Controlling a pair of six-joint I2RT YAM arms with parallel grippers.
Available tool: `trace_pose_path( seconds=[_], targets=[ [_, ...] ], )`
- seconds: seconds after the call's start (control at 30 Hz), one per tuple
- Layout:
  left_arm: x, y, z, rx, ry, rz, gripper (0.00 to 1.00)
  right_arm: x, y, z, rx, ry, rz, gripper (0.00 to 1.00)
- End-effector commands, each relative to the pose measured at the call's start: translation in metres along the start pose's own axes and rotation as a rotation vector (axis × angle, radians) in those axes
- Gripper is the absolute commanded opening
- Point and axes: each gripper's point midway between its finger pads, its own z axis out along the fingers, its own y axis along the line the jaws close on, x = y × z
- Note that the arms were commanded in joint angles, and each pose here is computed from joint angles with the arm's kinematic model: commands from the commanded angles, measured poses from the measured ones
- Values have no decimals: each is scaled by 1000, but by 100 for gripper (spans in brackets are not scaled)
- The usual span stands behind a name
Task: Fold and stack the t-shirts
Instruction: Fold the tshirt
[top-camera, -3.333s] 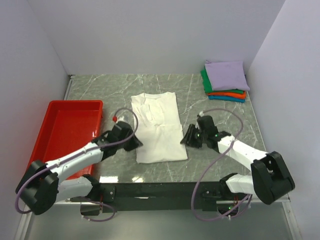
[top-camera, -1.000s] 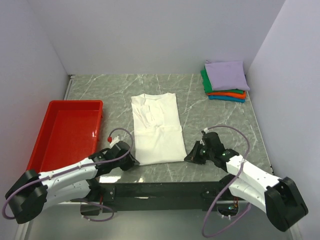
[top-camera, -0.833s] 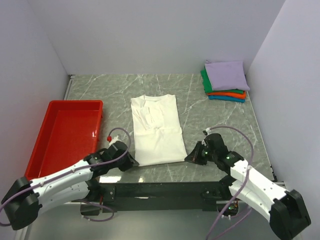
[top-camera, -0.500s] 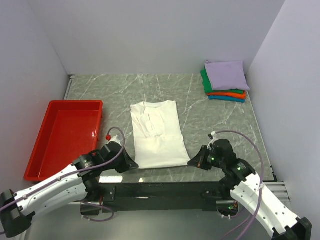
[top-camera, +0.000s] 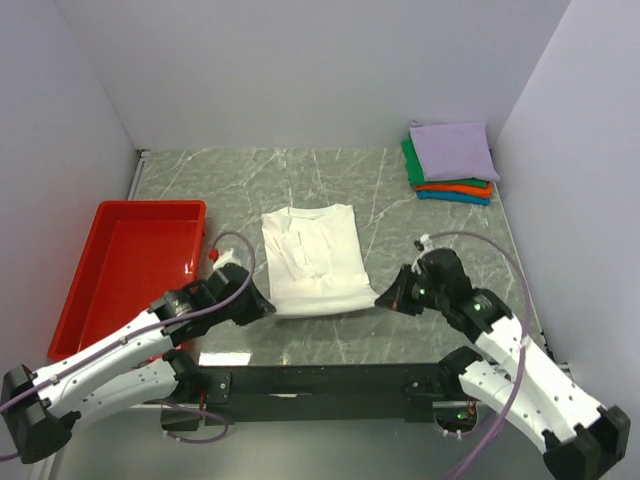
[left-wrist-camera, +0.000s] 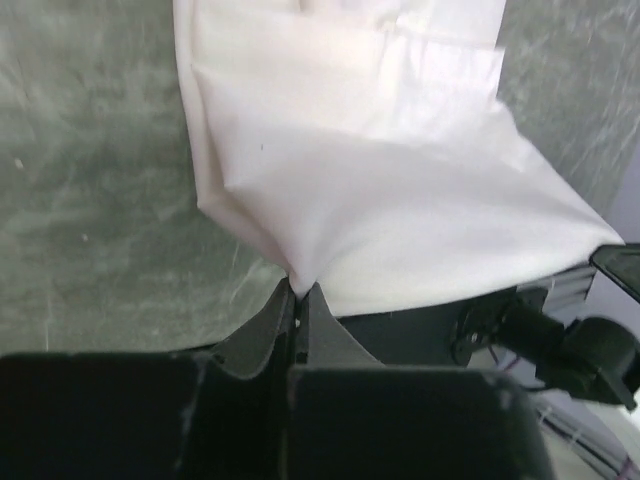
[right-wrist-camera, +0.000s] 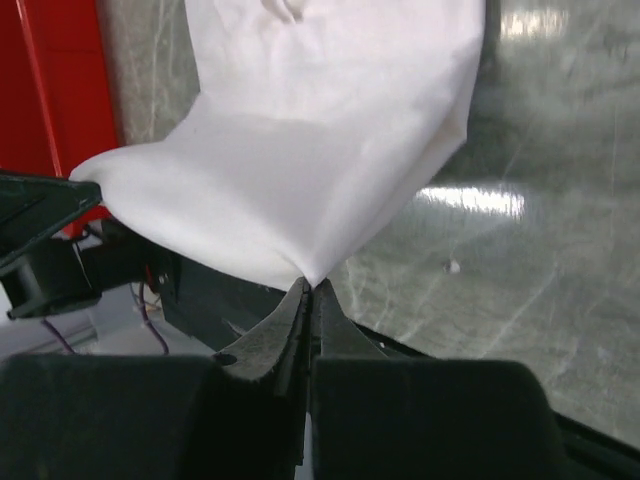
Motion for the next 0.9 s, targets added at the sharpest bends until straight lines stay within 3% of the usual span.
trace_pose_path(
  seconds=[0.0,0.33,0.5,0.87],
  targets=[
    [-44,-22,-8,14,-136,41,0,-50,28,-3,-10,-131,-80,0],
    [-150,-41,18,-3,-219,44,0,-146,67,31,24,-165,-98,0],
    [-188,-46,50,-12,-192,19,0,-195,81,51,4,-158,-81,0],
    [-261,-28,118,-65,-172,-74,0,-263,49,136,46,-74,7,0]
  ],
)
